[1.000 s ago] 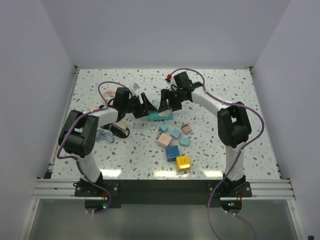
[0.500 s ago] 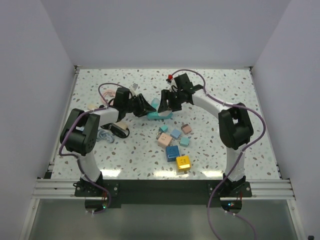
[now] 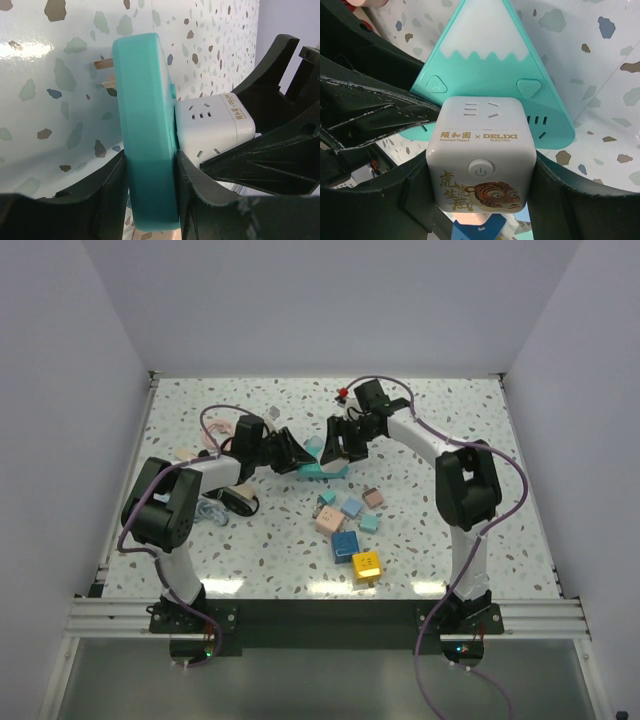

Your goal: Pull the plug off the socket

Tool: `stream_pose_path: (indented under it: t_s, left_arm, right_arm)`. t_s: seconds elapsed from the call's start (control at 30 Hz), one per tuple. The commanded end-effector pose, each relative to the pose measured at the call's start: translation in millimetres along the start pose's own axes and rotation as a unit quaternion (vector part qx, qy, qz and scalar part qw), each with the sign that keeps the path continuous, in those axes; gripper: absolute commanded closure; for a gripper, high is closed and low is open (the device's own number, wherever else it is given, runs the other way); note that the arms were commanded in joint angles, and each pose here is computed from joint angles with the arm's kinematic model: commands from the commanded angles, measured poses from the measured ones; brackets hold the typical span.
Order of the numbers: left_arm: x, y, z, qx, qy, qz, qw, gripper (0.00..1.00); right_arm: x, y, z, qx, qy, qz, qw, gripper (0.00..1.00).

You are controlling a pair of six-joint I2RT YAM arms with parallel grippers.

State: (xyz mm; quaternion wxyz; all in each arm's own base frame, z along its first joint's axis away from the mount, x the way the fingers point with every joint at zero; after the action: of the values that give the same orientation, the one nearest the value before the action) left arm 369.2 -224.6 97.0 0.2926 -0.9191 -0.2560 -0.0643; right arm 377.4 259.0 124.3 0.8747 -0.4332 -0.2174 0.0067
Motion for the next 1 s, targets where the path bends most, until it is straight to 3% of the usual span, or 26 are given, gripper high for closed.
stream_pose_path:
  t_s: [0.0, 0.17, 0.33, 0.6, 0.97]
  left_arm:
    - [-21, -6, 52, 0.094, 0.009, 0.023, 0.995, 1.00]
    - [-22, -5, 55, 0.098, 0.007, 0.022, 0.995, 1.00]
    - [-18, -6, 51, 0.097, 0.010, 0.020, 0.995, 1.00]
    - [-18, -9, 51, 0.104, 0.018, 0.018, 0.994, 1.00]
    - [-18, -10, 53, 0.111, 0.021, 0.018, 0.993, 1.00]
  right_arm:
    - [40, -42, 7, 0.040, -0.005, -0.072, 0.997, 1.00]
    - [33, -39, 13, 0.038, 0.002, -0.091, 0.995, 1.00]
    - [21, -42, 9, 0.020, -0.003, -0.070, 0.997, 1.00]
    - [51, -73, -15, 0.010, 0.012, -0.100, 0.995, 1.00]
    - [62, -85, -4, 0.022, 0.026, -0.115, 0.993, 1.00]
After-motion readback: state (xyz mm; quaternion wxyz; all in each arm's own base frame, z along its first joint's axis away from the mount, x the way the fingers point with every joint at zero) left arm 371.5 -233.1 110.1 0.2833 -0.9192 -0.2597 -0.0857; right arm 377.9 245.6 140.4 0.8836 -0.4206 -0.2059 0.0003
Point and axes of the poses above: each gripper's point midway between its finger pads, its own y axis out along the fingers, its own z axis along the line the jaws close on, x = y × z, the point moved 4 cm from there along -y, back along the fingers, and after that the axes turned 6 degrees about -y, right-handed, at the moved point
